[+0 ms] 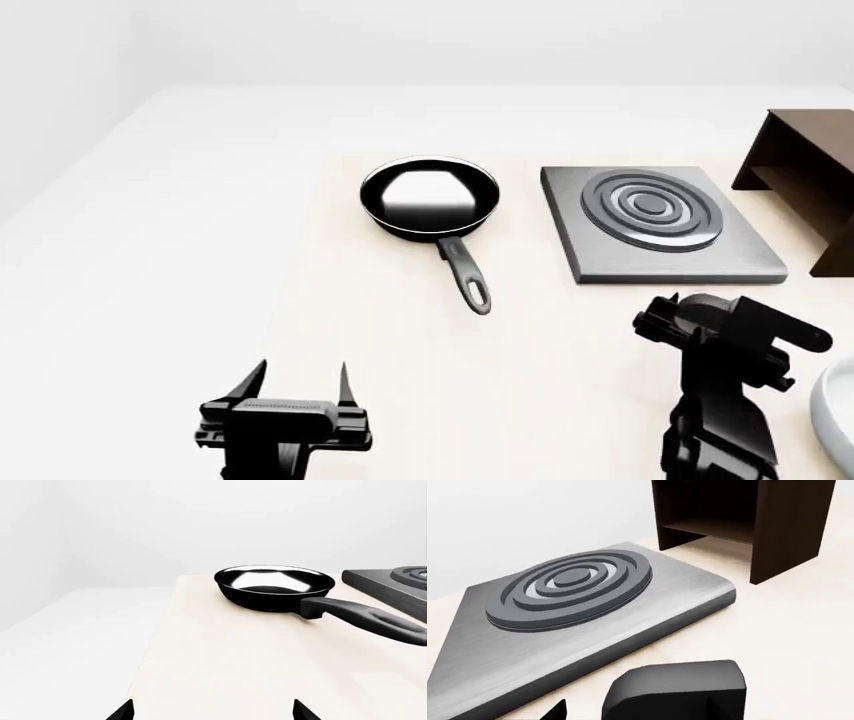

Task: Turn on the stove.

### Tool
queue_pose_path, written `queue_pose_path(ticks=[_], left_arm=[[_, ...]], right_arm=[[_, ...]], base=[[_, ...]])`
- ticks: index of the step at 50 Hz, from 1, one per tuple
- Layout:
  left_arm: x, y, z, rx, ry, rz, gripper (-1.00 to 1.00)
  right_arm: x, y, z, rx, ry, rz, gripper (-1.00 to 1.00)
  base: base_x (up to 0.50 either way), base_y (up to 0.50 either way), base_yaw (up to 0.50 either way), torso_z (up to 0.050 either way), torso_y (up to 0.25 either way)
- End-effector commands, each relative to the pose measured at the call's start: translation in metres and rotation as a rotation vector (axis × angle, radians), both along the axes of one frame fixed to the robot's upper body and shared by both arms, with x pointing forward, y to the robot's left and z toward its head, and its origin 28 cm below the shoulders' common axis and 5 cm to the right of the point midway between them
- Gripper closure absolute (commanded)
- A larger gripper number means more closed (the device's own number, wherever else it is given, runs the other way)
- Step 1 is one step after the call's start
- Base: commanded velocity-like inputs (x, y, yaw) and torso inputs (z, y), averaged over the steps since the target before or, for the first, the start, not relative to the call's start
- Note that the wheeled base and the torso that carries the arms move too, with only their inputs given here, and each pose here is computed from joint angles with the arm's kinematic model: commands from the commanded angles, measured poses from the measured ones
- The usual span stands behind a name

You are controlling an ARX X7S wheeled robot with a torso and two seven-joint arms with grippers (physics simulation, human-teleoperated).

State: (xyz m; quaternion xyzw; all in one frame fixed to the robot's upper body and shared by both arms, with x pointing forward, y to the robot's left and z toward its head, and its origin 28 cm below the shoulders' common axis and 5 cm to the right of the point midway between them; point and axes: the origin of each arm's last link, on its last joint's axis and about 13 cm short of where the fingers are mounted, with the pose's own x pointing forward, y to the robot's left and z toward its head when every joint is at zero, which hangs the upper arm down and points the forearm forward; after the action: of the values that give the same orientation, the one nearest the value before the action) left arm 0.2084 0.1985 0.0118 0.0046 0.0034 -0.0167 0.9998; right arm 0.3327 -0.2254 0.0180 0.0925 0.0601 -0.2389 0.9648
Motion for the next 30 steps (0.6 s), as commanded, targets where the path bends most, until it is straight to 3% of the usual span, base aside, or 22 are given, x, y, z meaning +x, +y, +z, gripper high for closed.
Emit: queue_pose_path(ticks=[1, 30], left_arm=[[0.000, -0.001, 0.000, 0.003, 0.001, -0.002, -1.00], [0.000, -0.001, -0.001, 0.009, 0.000, -0.004, -1.00]], right_arm=[[-0.001, -0.002, -0.001, 0.048, 0.001, 0.011, -1.00], [0.005, -0.009, 0.010, 0.086, -0.013, 0.017, -1.00]], base=[[0.00, 0.00, 0.00, 0.000, 0.000], [0.00, 0.00, 0.00, 0.000, 0.000]])
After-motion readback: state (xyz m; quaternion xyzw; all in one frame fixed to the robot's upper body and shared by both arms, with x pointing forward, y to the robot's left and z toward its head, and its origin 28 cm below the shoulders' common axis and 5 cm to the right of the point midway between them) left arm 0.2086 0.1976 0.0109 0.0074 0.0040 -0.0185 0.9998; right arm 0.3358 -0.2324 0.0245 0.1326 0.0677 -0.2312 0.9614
